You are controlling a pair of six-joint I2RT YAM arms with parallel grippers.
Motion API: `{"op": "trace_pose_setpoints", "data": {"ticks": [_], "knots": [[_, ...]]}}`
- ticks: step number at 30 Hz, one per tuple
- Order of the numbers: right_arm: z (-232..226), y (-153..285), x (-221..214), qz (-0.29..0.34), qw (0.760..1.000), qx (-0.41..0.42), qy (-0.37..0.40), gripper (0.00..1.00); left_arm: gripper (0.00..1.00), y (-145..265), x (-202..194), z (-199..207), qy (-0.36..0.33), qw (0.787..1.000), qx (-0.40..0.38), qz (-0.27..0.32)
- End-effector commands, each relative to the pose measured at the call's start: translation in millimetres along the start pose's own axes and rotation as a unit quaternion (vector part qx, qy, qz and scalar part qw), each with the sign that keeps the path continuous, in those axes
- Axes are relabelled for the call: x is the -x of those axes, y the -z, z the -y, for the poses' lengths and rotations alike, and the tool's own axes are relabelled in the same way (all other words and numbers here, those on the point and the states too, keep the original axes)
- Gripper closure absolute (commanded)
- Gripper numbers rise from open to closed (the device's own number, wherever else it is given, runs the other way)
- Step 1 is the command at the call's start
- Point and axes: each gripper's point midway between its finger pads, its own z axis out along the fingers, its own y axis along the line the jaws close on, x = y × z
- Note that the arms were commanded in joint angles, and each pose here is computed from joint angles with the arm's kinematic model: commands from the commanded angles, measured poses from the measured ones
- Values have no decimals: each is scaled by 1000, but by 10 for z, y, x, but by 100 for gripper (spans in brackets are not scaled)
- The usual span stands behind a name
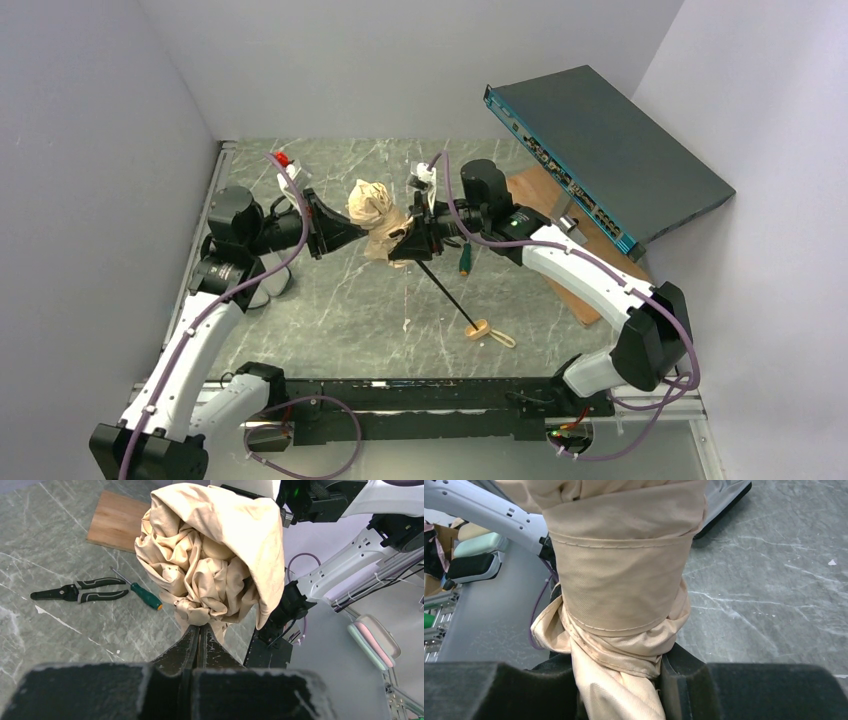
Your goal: Open the umbrella
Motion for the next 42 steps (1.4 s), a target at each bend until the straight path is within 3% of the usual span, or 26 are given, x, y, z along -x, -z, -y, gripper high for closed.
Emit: {"op": "trace_pose_setpoints", "data": {"ticks": [1,12,16,22,27,28,31,33,38,42], "knots": [[206,26,298,34,996,-63,44,100,100,61,181,558,-62,993,-101,5],[794,76,93,21,980,-195,-19,100,100,184,204,1092,-101,973,-207,-11],[1053,207,78,32,966,-249,-52,100,100,229,200,1215,-104,968,-226,-15],[1275,465,233,74,932,-353,-36,100,100,210,200,1215,-82,971,-222,-8],[1115,355,263,82,948,-308,-14,100,100,209,263,1207,-97,973,-212,6],[1060,308,247,80,954,-288,-17,100,94,208,270,1169,-107,974,-199,9],[919,227,214,73,967,-244,-21,100,48,228,300,1031,-144,977,-159,14],[837,195,195,66,973,-221,-19,100,29,246,297,966,-191,972,-139,12],[557,80,121,43,990,-131,-7,100,1,327,269,765,-356,931,-84,-5],[326,-4,47,21,998,-51,-3,100,0,413,121,604,-536,839,-73,-61]]}}
